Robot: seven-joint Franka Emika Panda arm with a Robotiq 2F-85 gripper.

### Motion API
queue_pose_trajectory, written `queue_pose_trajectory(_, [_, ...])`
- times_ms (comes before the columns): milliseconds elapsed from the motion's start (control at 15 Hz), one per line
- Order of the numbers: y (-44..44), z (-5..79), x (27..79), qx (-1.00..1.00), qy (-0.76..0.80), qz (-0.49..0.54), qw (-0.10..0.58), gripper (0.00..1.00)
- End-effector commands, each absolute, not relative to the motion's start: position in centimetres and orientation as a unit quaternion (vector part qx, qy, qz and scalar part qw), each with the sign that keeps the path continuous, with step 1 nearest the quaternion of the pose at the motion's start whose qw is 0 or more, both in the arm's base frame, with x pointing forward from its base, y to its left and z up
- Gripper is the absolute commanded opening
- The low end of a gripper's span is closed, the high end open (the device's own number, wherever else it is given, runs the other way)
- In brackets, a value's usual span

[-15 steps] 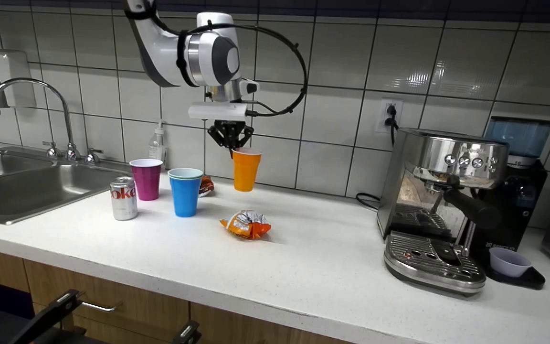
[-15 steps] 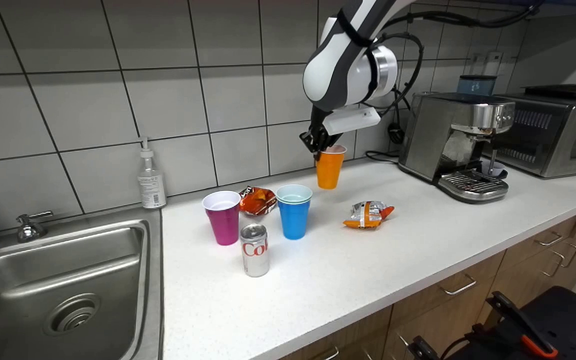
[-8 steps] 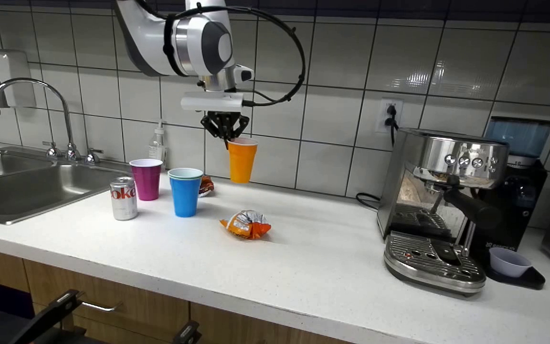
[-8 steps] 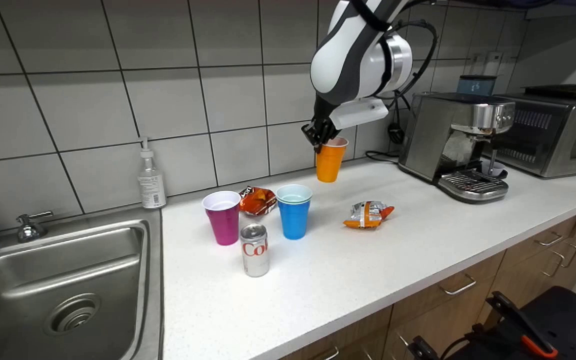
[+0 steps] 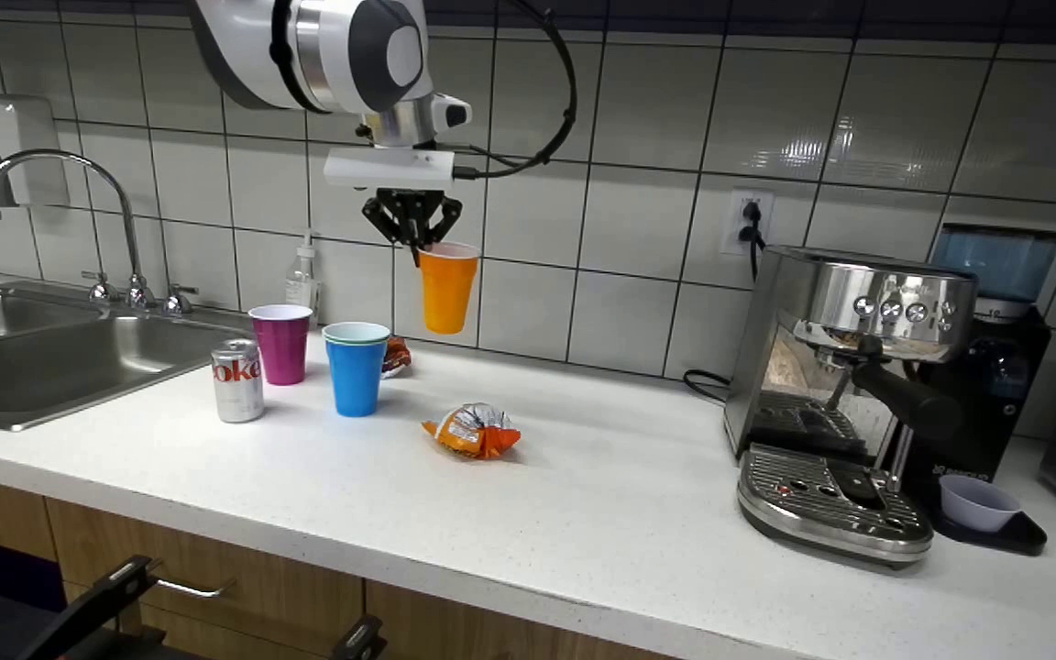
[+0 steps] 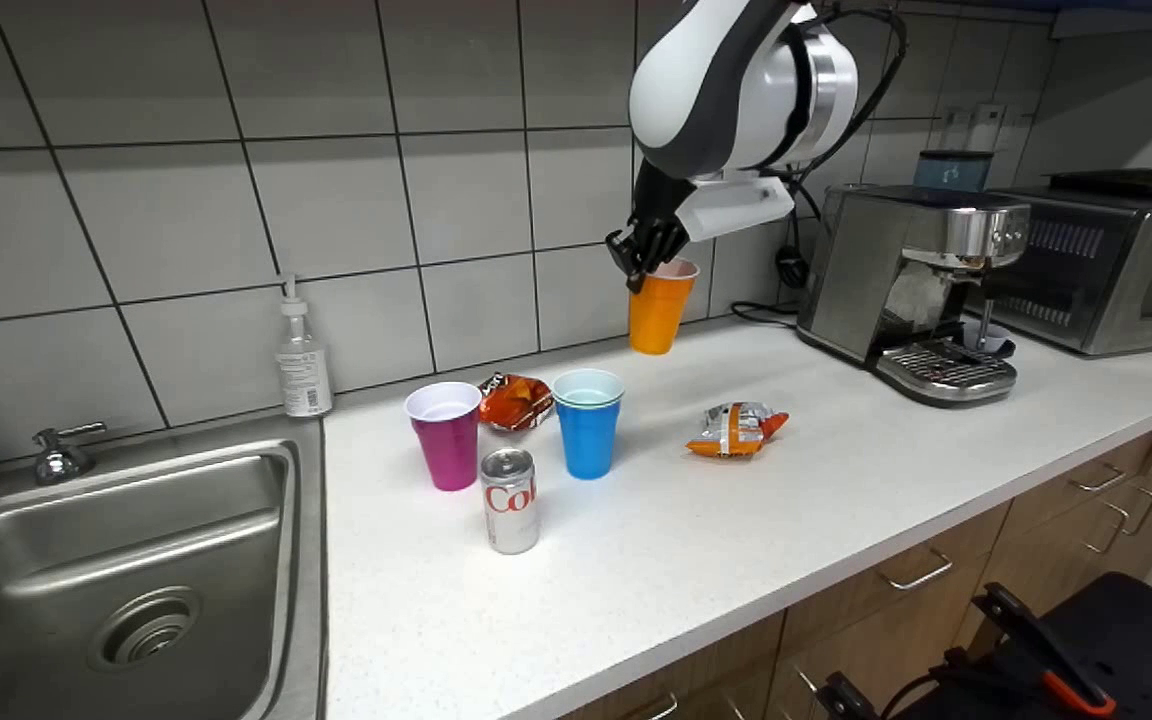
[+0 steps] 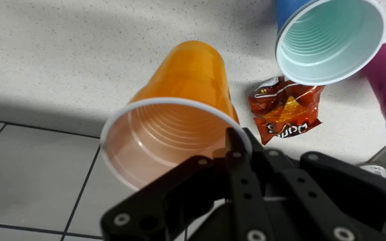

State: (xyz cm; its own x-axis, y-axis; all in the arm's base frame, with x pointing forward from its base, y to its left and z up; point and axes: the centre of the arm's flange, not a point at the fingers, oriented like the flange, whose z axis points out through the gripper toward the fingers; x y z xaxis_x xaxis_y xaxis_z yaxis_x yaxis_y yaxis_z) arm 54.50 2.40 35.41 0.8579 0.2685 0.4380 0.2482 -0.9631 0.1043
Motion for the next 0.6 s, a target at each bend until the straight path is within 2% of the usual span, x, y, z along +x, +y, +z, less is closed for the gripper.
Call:
queue_pose_trajectory(0, [2.6,37.3,52.3,0.955,0.161,0.249,0.012,0.01])
queue_pose_trajectory(533, [4.9,38.6,51.0,0.945,0.208,0.252,0.0,0.01])
